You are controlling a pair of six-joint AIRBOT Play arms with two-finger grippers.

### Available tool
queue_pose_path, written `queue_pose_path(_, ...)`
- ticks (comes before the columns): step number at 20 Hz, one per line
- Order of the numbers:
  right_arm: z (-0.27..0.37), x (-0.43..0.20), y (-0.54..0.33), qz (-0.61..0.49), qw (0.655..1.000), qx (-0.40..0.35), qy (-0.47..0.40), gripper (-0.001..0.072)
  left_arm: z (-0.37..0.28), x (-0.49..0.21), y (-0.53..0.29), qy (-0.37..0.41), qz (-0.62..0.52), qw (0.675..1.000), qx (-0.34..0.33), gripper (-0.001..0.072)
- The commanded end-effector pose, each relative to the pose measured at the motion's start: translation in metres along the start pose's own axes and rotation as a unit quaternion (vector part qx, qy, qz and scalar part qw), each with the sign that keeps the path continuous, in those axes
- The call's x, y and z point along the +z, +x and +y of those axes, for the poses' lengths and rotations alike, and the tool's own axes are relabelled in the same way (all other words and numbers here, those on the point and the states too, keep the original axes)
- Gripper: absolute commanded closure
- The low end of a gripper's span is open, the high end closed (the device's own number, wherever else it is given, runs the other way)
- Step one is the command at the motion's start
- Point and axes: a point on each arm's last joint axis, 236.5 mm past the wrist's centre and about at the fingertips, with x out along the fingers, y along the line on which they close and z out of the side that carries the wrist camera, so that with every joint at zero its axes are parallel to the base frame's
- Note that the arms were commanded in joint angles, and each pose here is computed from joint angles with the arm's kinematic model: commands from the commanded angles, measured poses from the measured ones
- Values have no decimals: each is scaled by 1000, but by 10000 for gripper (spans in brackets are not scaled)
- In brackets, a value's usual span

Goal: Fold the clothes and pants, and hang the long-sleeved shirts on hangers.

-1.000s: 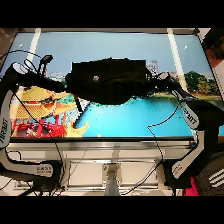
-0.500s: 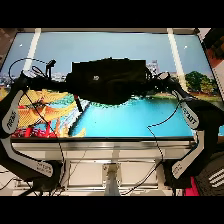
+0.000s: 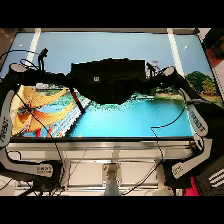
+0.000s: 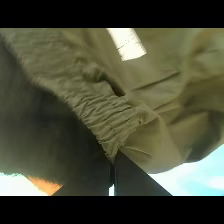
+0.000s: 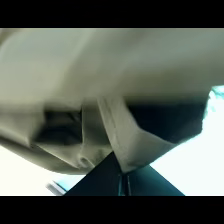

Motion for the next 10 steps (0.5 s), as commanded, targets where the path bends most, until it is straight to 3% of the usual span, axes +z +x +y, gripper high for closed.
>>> queue_pose_path(1,-21,-27,-77,5,989,-139,-43,706,-43,13,-27,13,-20,1000,-9,702)
queue_pose_path(4,-25,-52,-151,-16,970,-235,-54,705,-70,15,-37,-3,-25,1000,-18,702)
queue_pose_path(10,-2,-97,-199,-13,967,-250,-54,705,-59,-26,-37,0,63,997,52,702)
